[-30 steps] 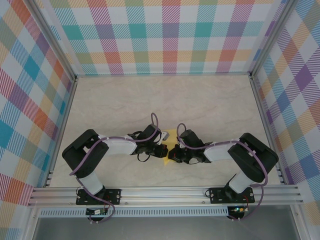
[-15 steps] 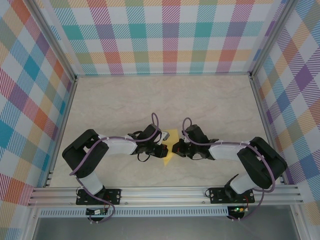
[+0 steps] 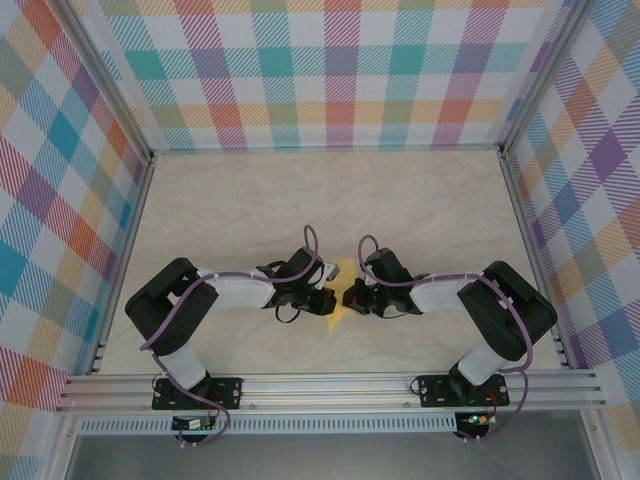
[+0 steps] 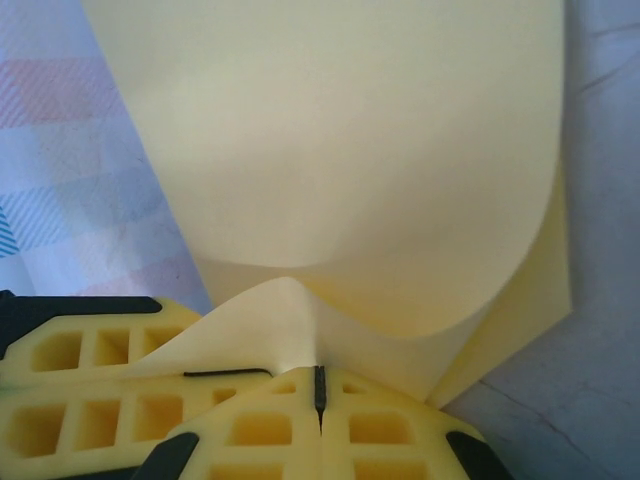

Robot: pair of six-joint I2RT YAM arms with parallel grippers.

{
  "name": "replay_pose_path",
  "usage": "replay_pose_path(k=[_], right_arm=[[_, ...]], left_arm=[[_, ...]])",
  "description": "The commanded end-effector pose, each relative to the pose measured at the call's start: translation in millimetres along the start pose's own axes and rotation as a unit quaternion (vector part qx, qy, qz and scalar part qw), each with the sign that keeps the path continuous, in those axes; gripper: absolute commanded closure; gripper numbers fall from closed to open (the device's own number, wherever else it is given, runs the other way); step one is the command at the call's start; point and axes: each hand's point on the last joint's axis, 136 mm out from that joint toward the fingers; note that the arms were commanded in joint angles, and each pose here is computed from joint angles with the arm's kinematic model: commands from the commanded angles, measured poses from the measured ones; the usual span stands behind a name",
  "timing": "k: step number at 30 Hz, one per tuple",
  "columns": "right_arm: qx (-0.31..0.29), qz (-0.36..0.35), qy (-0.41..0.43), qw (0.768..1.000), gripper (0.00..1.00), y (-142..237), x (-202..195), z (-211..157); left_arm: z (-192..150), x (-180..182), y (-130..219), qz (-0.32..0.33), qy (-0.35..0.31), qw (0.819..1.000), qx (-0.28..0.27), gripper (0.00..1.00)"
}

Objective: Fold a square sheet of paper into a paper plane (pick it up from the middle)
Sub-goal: Third fold the triangle at the center of the table.

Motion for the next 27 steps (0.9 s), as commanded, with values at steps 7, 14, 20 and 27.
replay_pose_path(k=[7, 14, 20, 27], right_arm=[[-0.005, 0.003, 0.023, 1.000, 0.98, 18.4, 11.4, 8.4], [-0.016, 0.021, 0.027, 0.999, 0.97, 29.5, 15.9, 23.4], [-0.011, 0.015, 0.024, 1.000, 0.97, 20.6, 9.6, 26.8], [-0.006, -0.042, 0.008, 0.999, 0.97, 10.5, -24.9, 21.6]], left_arm=[[-41.8, 43.5, -12.4, 0.077, 0.021, 0.994, 0.068, 0.97], [-41.7, 43.8, -12.8, 0.077, 0.021, 0.994, 0.068, 0.97], [-42.8, 43.6, -13.5, 0.076, 0.022, 0.994, 0.071, 0.97], [-44.1, 45.1, -12.7, 0.079, 0.022, 0.994, 0.073, 0.97]])
Point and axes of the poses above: each hand's point on the last joint's axis, 136 mm out from that joint toward the fingers, its own y axis back along the fingers, its own x axis along the line the jaws close on, z = x × y, and after that the axes turned 8 degrees about y, right-handed
